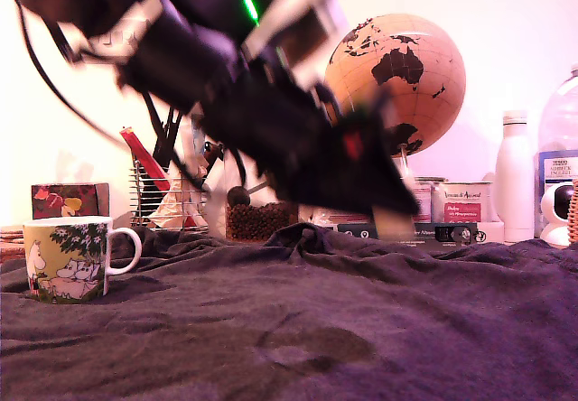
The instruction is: Pick up the coffee capsules on the table and drop them inside the coffee cup
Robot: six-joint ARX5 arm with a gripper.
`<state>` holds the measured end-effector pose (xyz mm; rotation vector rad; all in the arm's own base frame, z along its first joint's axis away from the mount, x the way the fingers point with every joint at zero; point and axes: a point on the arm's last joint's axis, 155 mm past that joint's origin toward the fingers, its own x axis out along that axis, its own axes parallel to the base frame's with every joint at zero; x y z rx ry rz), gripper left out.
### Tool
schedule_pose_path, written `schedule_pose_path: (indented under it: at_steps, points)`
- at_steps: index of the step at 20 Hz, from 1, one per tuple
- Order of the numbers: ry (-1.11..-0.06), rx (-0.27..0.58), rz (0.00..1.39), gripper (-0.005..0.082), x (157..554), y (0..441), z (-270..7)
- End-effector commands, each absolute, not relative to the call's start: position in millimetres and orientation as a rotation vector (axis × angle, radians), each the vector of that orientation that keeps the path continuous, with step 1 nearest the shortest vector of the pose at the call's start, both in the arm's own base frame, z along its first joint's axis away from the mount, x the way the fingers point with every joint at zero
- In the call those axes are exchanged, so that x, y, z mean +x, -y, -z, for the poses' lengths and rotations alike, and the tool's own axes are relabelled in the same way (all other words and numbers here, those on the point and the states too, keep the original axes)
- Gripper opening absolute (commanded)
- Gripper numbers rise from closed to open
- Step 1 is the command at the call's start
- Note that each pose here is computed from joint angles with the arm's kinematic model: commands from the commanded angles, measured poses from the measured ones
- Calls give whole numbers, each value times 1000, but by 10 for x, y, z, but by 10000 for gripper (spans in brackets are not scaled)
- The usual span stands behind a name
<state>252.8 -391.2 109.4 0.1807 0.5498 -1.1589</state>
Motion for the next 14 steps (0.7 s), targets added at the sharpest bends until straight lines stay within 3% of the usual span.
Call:
schedule_pose_path:
  at_steps: [1, 14]
  points:
    - [-536, 182, 1151, 267, 2571, 3880, -1151]
    - [-487, 159, 990, 267, 2930, 3374, -1594]
